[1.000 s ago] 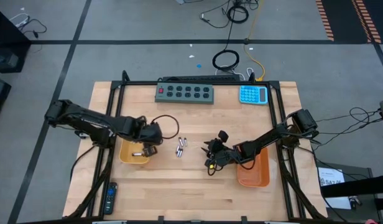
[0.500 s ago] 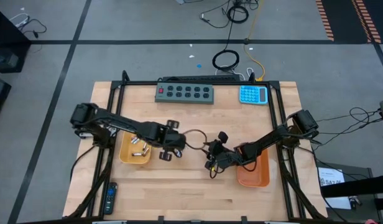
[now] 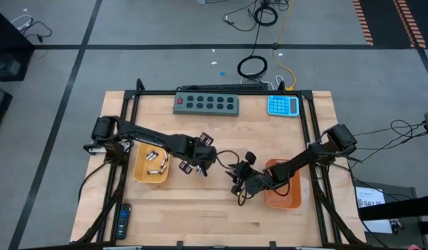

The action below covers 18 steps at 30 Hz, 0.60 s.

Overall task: Sort batteries
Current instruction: Put the silver battery into the yellow bin

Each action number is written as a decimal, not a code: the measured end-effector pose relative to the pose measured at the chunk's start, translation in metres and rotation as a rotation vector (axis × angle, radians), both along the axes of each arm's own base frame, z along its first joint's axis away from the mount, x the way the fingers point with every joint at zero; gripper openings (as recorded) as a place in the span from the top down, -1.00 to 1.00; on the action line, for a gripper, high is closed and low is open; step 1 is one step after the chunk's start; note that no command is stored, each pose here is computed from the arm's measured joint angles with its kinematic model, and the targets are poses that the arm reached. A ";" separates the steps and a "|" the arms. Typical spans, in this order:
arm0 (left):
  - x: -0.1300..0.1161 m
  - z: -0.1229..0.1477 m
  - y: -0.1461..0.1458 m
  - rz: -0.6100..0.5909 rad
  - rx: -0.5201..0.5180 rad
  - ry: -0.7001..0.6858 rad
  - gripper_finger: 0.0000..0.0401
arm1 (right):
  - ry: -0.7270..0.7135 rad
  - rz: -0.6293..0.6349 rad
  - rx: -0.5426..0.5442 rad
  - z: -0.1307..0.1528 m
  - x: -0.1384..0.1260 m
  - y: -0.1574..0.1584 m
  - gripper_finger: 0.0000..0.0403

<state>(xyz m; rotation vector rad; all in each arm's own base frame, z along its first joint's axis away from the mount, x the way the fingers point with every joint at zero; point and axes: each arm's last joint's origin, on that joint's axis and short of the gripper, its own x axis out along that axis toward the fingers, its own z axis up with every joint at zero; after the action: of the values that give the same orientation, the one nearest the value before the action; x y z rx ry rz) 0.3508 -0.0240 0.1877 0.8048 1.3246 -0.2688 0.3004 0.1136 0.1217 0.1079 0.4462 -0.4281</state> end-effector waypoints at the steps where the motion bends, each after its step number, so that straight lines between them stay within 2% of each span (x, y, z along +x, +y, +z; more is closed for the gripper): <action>1: 0.000 -0.002 0.000 -0.030 0.008 0.017 0.11 | -0.004 -0.007 -0.003 0.000 -0.001 0.001 0.34; 6: 0.003 -0.012 -0.001 -0.219 0.035 0.099 0.06 | -0.016 -0.007 0.012 0.000 -0.003 0.007 0.34; 11: 0.004 -0.016 -0.002 -0.360 0.035 0.133 0.06 | -0.035 0.007 0.006 0.001 -0.007 0.017 0.34; 18: 0.007 -0.016 0.000 -0.447 0.025 0.120 0.22 | -0.038 0.051 -0.038 0.003 -0.012 0.029 0.34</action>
<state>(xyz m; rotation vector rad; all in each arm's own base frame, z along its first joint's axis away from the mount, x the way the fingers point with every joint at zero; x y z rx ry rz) 0.3575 -0.0244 0.1718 1.1177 1.2489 -0.6628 0.2883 0.1425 0.1245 0.0673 0.4020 -0.3838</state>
